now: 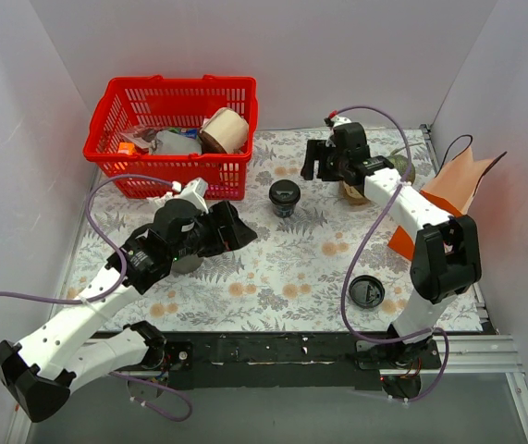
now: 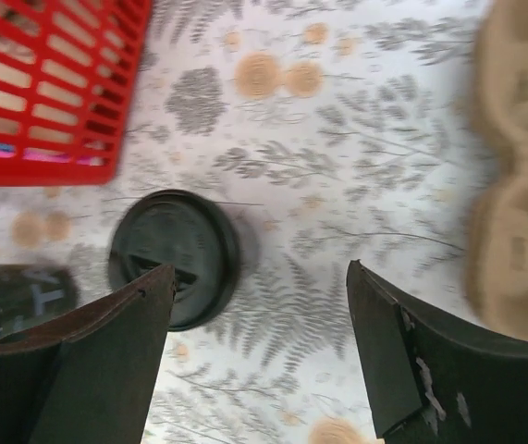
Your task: Pack the takeout coffee
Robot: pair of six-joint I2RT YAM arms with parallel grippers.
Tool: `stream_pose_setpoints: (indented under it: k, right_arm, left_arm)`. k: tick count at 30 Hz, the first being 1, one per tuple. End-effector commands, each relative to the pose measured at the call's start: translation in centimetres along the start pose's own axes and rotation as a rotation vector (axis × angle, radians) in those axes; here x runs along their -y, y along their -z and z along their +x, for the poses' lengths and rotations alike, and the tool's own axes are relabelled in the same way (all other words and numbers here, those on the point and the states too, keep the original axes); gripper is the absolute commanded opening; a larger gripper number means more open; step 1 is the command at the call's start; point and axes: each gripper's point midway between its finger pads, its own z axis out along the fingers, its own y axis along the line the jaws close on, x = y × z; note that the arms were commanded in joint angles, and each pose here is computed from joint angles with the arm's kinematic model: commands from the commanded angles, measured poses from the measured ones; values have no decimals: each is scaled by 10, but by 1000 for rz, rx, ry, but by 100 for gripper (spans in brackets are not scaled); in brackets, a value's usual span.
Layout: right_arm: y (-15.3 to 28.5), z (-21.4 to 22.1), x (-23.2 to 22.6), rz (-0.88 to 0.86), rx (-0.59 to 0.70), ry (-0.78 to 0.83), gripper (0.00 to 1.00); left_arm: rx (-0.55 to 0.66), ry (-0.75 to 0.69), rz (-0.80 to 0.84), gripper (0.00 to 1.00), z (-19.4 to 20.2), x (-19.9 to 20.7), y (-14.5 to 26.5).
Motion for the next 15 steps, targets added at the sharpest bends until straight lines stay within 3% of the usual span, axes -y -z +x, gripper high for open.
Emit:
stream_pose_setpoints:
  k: [1, 6, 11, 15]
  right_arm:
    - [29, -25, 56, 270, 54, 125, 81]
    - [26, -30, 106, 462, -18, 166, 80]
    - [-2, -22, 125, 460, -116, 125, 75]
    - [-16, -26, 134, 427, -105, 47, 68]
  left_arm:
    - [-2, -32, -6, 98, 6, -8, 7]
    - [-3, -33, -30, 98, 11, -17, 9]
    - [1, -24, -39, 98, 13, -21, 9]
    - [-4, -18, -45, 98, 15, -24, 7]
